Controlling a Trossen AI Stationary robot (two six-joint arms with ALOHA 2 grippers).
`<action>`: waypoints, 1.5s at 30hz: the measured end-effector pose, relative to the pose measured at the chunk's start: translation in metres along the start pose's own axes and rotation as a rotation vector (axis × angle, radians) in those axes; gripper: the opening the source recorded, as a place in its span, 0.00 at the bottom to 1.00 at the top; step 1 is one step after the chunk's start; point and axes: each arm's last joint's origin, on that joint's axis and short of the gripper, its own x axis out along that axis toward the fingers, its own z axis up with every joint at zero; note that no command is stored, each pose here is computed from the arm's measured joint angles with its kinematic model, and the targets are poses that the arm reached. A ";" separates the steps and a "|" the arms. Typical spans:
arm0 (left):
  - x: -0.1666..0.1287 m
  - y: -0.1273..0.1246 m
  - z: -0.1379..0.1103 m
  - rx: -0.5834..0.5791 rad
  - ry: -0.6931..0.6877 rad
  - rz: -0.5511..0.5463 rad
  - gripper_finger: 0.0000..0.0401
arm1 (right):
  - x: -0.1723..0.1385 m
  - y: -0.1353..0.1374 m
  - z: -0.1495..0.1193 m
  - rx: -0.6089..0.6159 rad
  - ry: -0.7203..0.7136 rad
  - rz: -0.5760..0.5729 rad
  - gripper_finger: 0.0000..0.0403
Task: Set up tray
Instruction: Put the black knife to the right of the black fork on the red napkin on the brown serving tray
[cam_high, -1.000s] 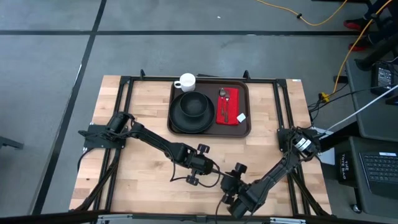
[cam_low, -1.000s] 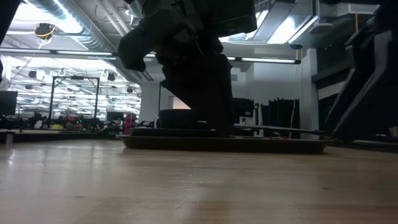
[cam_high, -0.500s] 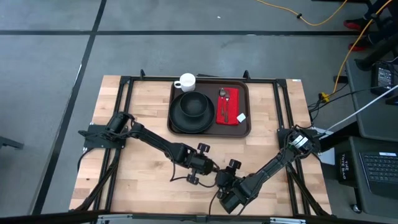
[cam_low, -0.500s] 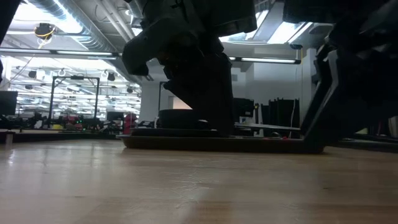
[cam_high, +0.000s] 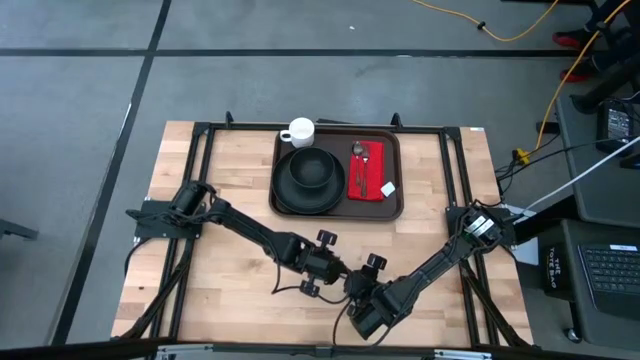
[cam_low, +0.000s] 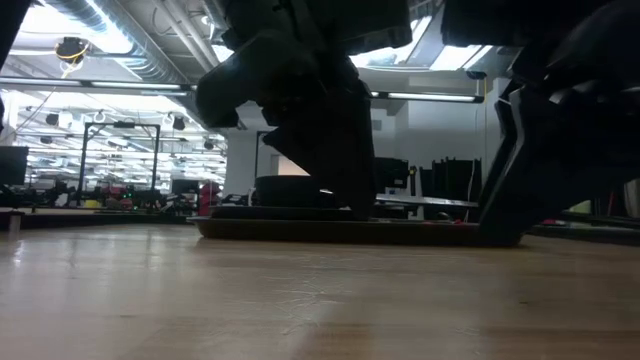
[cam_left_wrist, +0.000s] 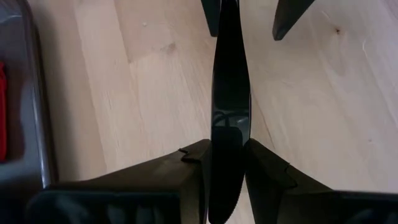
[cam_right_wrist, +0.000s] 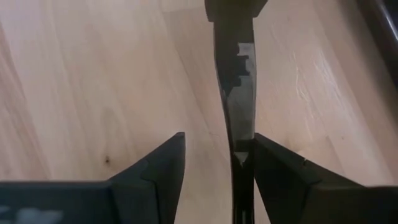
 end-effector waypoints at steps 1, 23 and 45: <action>0.000 0.000 0.000 0.001 0.001 0.006 0.16 | 0.000 0.000 0.000 0.002 0.002 0.001 0.45; 0.000 -0.002 0.000 0.023 0.002 -0.044 0.16 | 0.004 -0.003 0.004 0.012 0.003 -0.003 0.13; -0.026 -0.011 0.006 0.000 -0.045 -0.086 0.37 | 0.004 -0.003 0.004 0.009 0.003 -0.008 0.14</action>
